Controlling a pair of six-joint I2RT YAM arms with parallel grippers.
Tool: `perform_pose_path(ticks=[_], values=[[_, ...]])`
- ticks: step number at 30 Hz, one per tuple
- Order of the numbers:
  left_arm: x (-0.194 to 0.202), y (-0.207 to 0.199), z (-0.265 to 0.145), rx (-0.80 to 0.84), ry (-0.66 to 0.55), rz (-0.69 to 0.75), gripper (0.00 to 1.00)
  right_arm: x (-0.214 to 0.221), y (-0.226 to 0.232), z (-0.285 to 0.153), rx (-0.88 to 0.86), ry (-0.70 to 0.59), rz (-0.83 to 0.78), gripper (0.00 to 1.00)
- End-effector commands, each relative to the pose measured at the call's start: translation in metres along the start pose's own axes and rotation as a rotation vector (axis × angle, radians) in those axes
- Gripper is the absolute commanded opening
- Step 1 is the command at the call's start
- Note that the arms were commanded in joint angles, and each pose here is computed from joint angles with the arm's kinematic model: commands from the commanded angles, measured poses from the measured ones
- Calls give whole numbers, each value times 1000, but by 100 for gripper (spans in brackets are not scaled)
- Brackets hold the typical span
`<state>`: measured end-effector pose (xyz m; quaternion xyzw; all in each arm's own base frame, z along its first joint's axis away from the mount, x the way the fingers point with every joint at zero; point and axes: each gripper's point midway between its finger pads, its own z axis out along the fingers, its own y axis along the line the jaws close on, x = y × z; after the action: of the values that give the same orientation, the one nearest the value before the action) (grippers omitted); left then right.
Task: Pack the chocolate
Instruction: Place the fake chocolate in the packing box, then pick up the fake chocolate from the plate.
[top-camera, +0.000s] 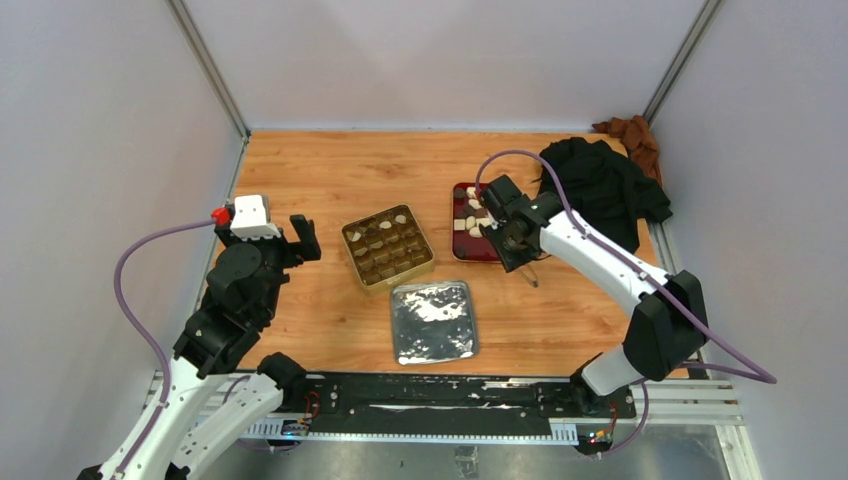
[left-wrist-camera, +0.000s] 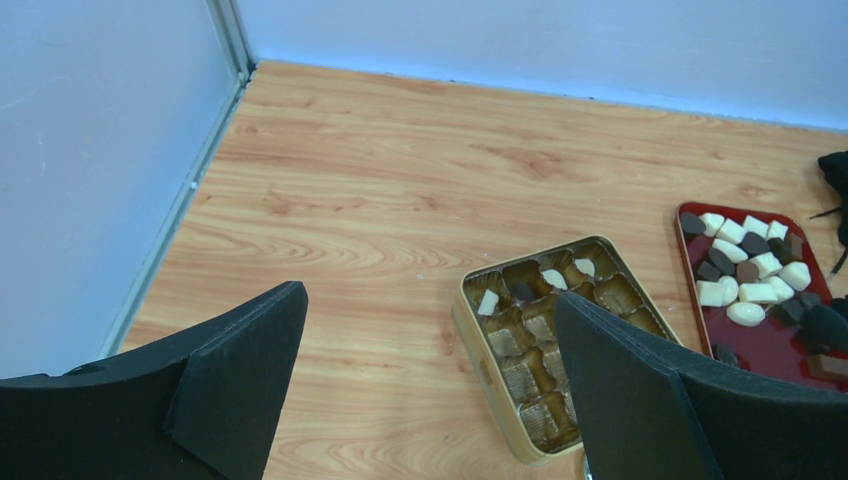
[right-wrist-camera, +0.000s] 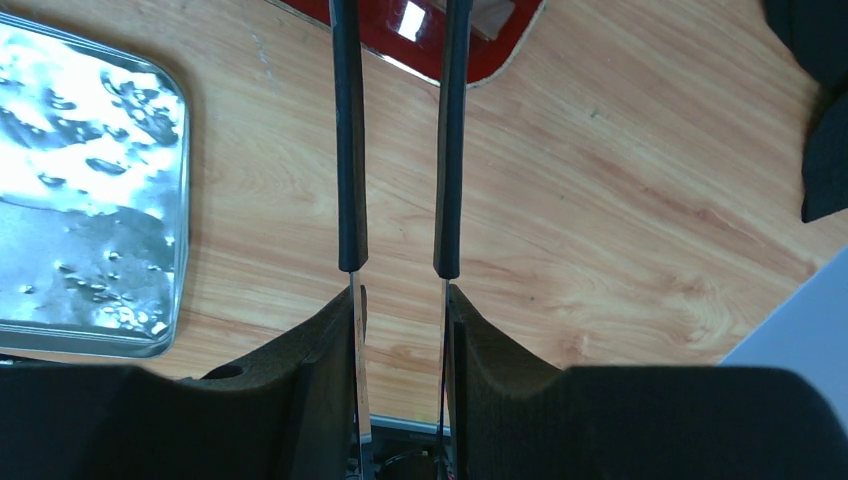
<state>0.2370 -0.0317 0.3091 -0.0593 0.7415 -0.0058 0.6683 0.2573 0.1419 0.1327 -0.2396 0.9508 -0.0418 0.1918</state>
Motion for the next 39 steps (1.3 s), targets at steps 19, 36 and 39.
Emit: perform_pose_path(ticks=[19,36,39], values=[[-3,0,1,-3,-19,-12,100,28,-34,29,38,97,92,38],[-2,0,1,-4,-17,-11,100,31,-38,42,32,136,101,39],[-2,0,1,-3,-16,-10,100,32,-40,42,32,139,108,39]])
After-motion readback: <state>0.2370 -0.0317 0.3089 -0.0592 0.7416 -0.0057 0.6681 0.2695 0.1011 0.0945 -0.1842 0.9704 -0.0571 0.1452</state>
